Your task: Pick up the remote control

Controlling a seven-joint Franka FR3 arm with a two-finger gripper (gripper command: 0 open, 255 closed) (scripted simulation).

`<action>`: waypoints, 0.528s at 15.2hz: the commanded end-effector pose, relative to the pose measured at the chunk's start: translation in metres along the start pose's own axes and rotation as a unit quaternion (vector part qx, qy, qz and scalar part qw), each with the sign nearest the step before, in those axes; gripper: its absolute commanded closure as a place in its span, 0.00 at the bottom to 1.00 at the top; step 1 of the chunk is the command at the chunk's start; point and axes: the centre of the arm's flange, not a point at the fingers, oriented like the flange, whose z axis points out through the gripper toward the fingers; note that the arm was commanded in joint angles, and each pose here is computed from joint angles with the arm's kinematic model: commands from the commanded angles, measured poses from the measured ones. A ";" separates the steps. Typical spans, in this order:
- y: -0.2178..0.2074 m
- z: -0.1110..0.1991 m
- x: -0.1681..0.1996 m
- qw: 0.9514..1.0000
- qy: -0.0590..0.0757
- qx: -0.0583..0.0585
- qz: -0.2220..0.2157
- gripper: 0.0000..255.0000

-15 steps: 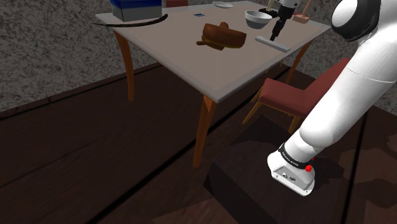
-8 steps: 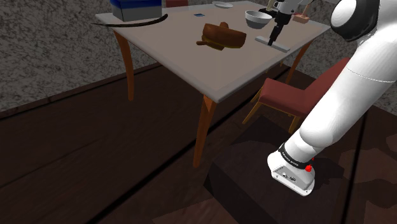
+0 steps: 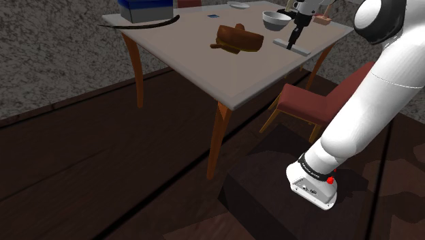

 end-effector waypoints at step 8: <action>0.000 -0.031 0.000 1.000 -0.001 0.001 0.000 1.00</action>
